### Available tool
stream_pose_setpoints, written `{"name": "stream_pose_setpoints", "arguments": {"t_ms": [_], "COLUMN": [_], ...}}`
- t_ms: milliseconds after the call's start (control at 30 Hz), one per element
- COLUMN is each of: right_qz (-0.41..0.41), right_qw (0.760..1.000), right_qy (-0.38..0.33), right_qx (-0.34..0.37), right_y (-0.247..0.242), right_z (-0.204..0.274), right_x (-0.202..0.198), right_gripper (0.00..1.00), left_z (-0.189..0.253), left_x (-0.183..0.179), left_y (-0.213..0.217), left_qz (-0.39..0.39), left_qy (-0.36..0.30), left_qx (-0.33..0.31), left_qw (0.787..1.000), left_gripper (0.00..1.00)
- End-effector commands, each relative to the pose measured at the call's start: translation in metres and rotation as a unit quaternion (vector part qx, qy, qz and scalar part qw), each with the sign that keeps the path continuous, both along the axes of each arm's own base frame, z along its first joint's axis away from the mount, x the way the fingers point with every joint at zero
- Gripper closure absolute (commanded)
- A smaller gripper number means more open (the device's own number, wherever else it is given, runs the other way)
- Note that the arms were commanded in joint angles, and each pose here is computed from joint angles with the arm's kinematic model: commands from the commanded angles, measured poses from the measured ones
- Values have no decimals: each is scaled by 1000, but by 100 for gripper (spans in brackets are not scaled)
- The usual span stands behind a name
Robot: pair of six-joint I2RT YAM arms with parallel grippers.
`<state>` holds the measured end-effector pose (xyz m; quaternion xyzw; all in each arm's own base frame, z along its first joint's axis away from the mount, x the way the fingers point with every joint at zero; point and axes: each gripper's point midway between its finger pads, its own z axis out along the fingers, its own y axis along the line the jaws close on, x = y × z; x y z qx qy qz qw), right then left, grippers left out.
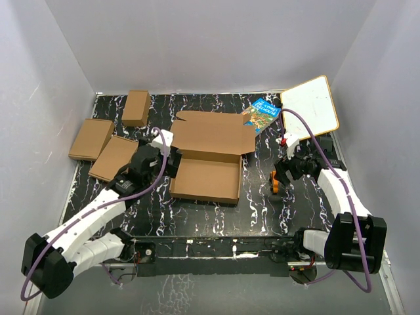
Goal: Fold the paper box
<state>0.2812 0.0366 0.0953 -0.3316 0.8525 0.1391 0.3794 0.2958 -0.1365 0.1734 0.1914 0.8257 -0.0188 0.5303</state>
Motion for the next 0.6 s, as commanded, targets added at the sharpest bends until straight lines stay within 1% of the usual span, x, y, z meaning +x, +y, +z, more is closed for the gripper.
{"name": "stream_pose_setpoints", "arguments": {"t_ms": [0,67,200,300,400,567], "right_qz": [-1,1,7,-15,-25,-58], "right_qw": [1000,1000,1000,999,999,996], "right_qy": [-17,-9,3,14,27,41], "right_qx": [-14,-10,19,28,37,48], "right_y": [-6,-5,5,4,6,6], "right_z": [-1,-5,-10,-15,-19,-25], "right_x": [9,8,7,10,11,15], "right_gripper": [16,17,20,25,33,37], "left_z": [33,33,35,37,40,45], "left_x": [3,1,3,2,0,-1], "left_y": [14,14,19,20,22,25], "left_qz": [9,6,15,18,20,25], "left_qy": [-71,-72,-73,-75,-79,-87], "left_qx": [3,7,14,13,11,9], "left_qw": [997,997,997,997,997,996], "left_gripper": [3,3,3,3,3,3]}}
